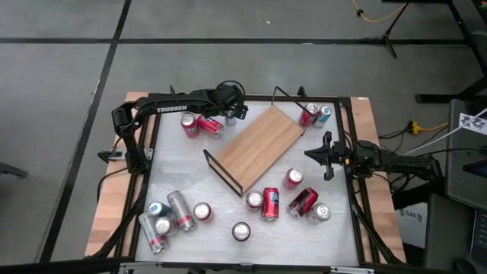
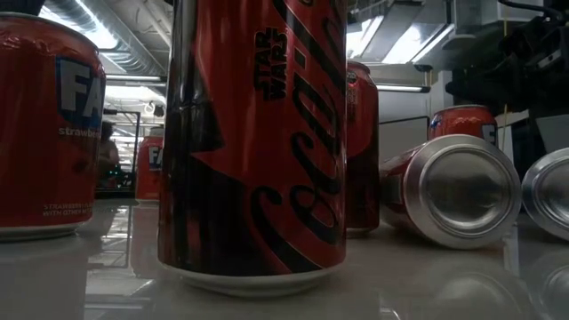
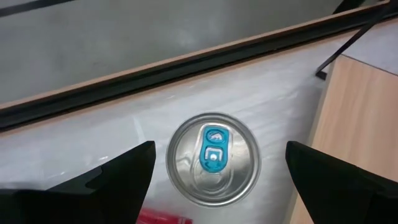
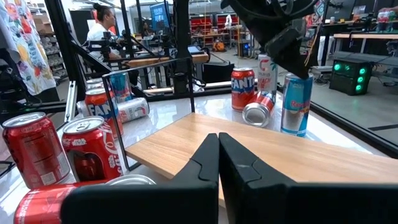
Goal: Place canned beverage on shelf
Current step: Put the blue soda can on the shelf
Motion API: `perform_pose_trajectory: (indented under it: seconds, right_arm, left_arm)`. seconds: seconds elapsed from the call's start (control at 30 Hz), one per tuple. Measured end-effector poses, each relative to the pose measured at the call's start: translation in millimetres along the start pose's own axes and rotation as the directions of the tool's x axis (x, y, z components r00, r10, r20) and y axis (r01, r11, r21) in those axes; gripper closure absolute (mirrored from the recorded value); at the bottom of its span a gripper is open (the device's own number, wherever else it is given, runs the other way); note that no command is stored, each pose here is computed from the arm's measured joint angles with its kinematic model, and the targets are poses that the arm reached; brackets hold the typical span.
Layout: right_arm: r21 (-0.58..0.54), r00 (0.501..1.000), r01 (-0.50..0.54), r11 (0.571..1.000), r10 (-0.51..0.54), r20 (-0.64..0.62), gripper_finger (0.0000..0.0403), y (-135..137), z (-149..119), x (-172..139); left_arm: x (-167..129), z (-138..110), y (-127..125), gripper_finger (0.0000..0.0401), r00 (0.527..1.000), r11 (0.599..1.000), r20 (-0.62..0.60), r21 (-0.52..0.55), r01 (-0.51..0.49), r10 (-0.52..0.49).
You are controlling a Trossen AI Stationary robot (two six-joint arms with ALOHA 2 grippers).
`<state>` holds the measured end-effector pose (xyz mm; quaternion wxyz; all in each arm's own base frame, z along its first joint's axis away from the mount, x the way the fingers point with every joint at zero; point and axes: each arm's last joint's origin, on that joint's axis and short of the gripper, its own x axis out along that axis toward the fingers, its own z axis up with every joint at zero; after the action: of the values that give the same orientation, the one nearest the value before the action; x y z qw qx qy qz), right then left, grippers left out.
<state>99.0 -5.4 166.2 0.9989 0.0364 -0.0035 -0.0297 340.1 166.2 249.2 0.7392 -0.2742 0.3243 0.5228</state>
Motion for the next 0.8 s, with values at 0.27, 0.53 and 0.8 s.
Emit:
perform_pose_trajectory:
  seconds: [0.27,0.53,0.8]
  right_arm:
    - [0.000,1.000,0.000,1.000,0.000,-0.003,0.0403,0,0,0]
    - [0.000,1.000,0.000,1.000,0.000,-0.004,0.0403,0,0,0]
    - [0.000,1.000,0.000,1.000,0.000,-0.005,0.0403,0,0,0]
  left_arm:
    - [0,0,0,0.0048,1.000,1.000,-0.001,0.001,-0.001,0.001]
    - [17,-10,-4,0.0048,0.999,0.999,-0.044,0.028,-0.026,0.027]
    - [25,-14,-5,0.0051,0.998,0.999,-0.052,0.035,-0.037,0.039]
